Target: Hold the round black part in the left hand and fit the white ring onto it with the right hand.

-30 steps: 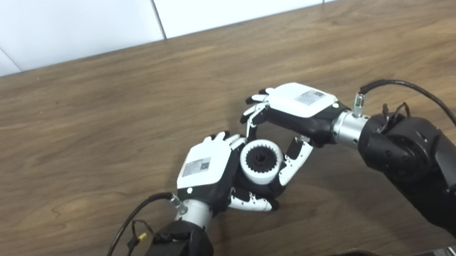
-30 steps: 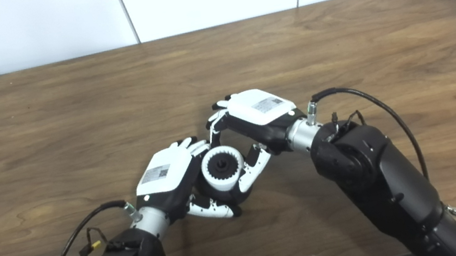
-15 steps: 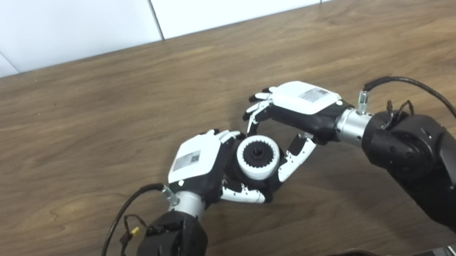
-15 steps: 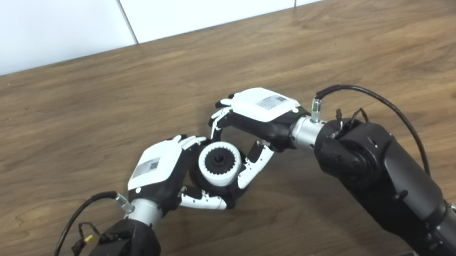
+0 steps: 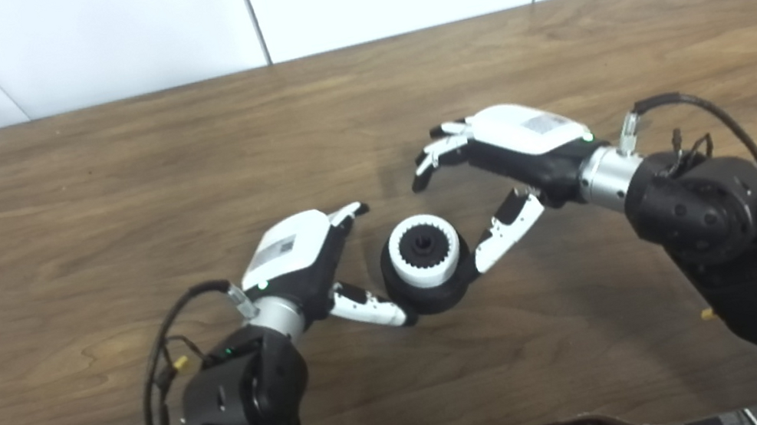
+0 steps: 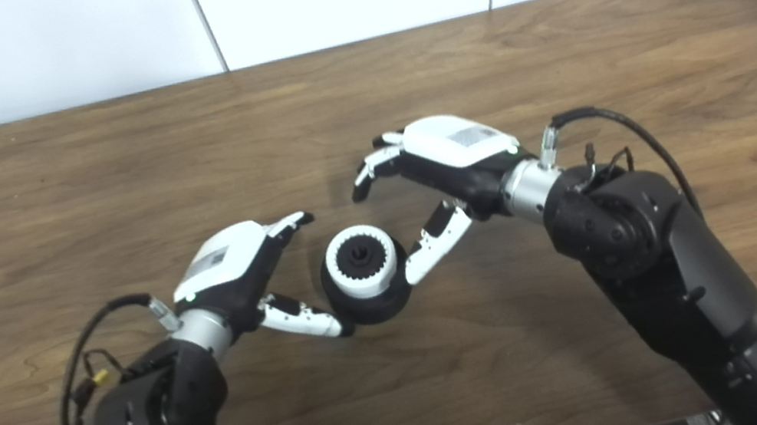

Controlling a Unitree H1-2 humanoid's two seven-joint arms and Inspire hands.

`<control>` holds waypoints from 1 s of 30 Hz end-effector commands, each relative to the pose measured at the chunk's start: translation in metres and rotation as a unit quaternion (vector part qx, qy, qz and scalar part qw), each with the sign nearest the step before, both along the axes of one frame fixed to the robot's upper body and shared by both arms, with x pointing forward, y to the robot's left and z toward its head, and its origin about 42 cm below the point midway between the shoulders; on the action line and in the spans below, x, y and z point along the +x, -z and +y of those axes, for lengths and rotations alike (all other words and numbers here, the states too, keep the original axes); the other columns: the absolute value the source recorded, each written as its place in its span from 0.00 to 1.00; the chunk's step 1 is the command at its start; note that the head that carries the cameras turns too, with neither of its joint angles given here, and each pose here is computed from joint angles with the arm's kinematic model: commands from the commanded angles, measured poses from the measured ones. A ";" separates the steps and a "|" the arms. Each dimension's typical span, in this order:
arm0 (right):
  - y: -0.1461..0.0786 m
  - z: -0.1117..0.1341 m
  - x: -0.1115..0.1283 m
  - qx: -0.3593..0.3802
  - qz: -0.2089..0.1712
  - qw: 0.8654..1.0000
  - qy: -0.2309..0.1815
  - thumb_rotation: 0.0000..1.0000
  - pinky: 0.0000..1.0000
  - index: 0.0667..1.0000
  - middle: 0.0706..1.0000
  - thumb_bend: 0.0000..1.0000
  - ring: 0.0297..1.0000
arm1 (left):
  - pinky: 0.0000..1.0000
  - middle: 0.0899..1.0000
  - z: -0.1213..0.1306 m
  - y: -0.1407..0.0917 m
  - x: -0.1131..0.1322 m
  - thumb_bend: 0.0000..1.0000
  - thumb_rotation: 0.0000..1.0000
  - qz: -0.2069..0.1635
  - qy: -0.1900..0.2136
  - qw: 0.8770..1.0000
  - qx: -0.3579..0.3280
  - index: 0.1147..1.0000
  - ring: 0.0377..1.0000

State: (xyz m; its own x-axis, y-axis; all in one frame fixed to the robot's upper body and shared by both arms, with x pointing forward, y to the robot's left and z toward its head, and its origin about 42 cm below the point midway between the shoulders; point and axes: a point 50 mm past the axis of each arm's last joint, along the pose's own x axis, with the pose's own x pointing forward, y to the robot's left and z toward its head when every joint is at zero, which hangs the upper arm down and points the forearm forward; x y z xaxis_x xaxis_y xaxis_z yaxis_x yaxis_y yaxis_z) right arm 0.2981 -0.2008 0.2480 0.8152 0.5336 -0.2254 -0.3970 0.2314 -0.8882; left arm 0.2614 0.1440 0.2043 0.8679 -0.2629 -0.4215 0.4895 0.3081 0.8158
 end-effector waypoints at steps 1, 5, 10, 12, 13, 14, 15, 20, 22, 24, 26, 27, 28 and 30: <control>-0.024 -0.005 0.003 -0.002 -0.036 0.999 0.003 0.46 1.00 0.74 0.87 1.00 0.97 | 1.00 0.94 0.006 -0.023 0.004 1.00 0.32 -0.030 -0.001 1.000 0.003 0.93 0.96; -0.030 -0.008 0.003 0.001 -0.038 0.999 0.013 0.46 1.00 0.76 0.88 1.00 0.98 | 1.00 0.94 0.018 -0.030 0.007 1.00 0.31 -0.026 -0.008 1.000 0.001 0.93 0.97; -0.032 -0.015 0.003 0.006 -0.035 0.999 0.025 0.44 1.00 0.79 0.89 1.00 0.99 | 1.00 0.94 0.036 -0.031 0.011 1.00 0.32 -0.025 -0.014 1.000 -0.013 0.93 0.96; -0.031 -0.020 0.002 0.019 -0.030 0.999 0.033 0.45 1.00 0.80 0.89 1.00 0.99 | 0.99 0.94 0.043 -0.031 0.010 1.00 0.31 -0.033 -0.016 0.998 -0.055 0.92 0.96; -0.030 -0.023 0.002 0.032 -0.024 0.998 0.040 0.45 1.00 0.81 0.90 1.00 0.98 | 0.94 0.92 0.047 -0.031 0.010 1.00 0.28 -0.040 -0.017 0.996 -0.078 0.91 0.94; -0.030 -0.024 0.001 0.040 -0.020 0.998 0.044 0.45 1.00 0.81 0.90 1.00 0.98 | 0.88 0.91 0.050 -0.031 0.010 1.00 0.27 -0.046 -0.017 0.994 -0.093 0.90 0.92; -0.029 -0.028 0.000 0.063 -0.010 0.997 0.054 0.45 0.99 0.81 0.90 1.00 0.98 | 0.84 0.91 0.054 -0.031 0.009 1.00 0.27 -0.058 -0.015 0.991 -0.119 0.89 0.91; -0.021 -0.044 -0.006 0.148 0.017 0.985 0.086 0.54 0.89 0.91 0.93 0.91 0.95 | 0.82 0.90 0.067 -0.030 0.006 0.88 0.35 -0.102 -0.019 0.974 -0.204 0.87 0.90; -0.015 -0.048 -0.010 0.184 0.021 0.977 0.107 0.62 0.86 0.94 0.94 0.83 0.94 | 0.84 0.91 0.068 -0.027 0.006 0.75 0.38 -0.128 -0.030 0.961 -0.245 0.86 0.91; -0.007 -0.052 -0.016 0.225 0.025 0.965 0.130 0.68 0.85 0.96 0.95 0.74 0.93 | 0.84 0.93 0.070 -0.025 0.006 0.66 0.41 -0.147 -0.046 0.947 -0.281 0.87 0.91; -0.001 -0.054 -0.023 0.267 0.024 0.951 0.154 0.76 0.84 0.98 0.96 0.62 0.93 | 0.87 0.97 0.073 -0.022 0.006 0.57 0.50 -0.154 -0.061 0.937 -0.308 0.92 0.93; 0.002 -0.055 -0.027 0.285 0.021 0.943 0.170 0.80 0.87 0.99 0.98 0.59 0.95 | 0.88 0.98 0.076 -0.022 0.007 0.54 0.58 -0.155 -0.066 0.934 -0.315 0.95 0.95; 0.004 -0.057 -0.030 0.301 0.018 0.935 0.184 0.84 0.90 0.99 0.98 0.57 0.96 | 0.90 0.99 0.079 -0.021 0.008 0.51 0.66 -0.153 -0.072 0.932 -0.321 0.96 0.96; 0.008 -0.063 -0.037 0.335 0.011 0.917 0.215 0.88 0.97 0.99 1.00 0.55 0.99 | 0.94 1.00 0.086 -0.020 0.008 0.45 0.79 -0.152 -0.078 0.928 -0.331 0.99 0.99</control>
